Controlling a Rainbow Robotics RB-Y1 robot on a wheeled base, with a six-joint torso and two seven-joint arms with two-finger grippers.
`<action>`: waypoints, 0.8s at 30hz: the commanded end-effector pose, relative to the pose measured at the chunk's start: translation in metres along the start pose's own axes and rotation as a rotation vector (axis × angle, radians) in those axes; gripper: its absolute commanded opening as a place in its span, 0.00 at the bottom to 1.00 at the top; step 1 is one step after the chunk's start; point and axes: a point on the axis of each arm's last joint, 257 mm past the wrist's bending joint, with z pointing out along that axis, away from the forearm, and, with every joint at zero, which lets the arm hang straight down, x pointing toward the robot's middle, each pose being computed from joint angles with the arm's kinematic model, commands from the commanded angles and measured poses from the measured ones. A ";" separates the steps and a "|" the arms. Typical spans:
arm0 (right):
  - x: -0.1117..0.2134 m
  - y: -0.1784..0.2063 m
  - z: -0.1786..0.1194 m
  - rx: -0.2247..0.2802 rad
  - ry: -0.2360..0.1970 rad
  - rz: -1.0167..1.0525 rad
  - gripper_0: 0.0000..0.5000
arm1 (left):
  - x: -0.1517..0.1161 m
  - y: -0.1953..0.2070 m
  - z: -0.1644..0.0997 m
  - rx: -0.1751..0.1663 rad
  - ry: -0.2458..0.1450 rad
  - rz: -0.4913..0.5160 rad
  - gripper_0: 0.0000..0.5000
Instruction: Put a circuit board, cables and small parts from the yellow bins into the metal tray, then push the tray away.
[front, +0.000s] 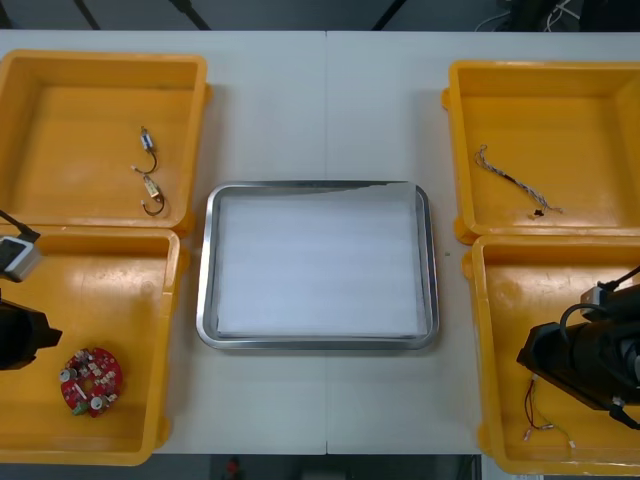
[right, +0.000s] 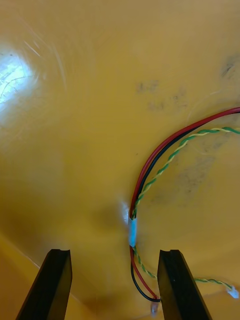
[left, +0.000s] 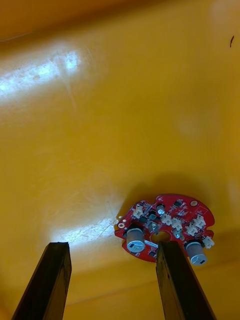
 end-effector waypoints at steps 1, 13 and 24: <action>0.010 -0.004 0.013 0.011 -0.005 0.045 1.00 | 0.017 -0.003 0.003 -0.004 0.020 0.189 1.00; 0.017 -0.007 0.028 0.012 0.014 0.060 1.00 | 0.043 0.006 0.013 -0.038 0.039 0.253 1.00; 0.024 -0.007 0.033 0.019 0.027 0.056 0.60 | 0.051 0.006 0.036 -0.052 0.002 0.306 1.00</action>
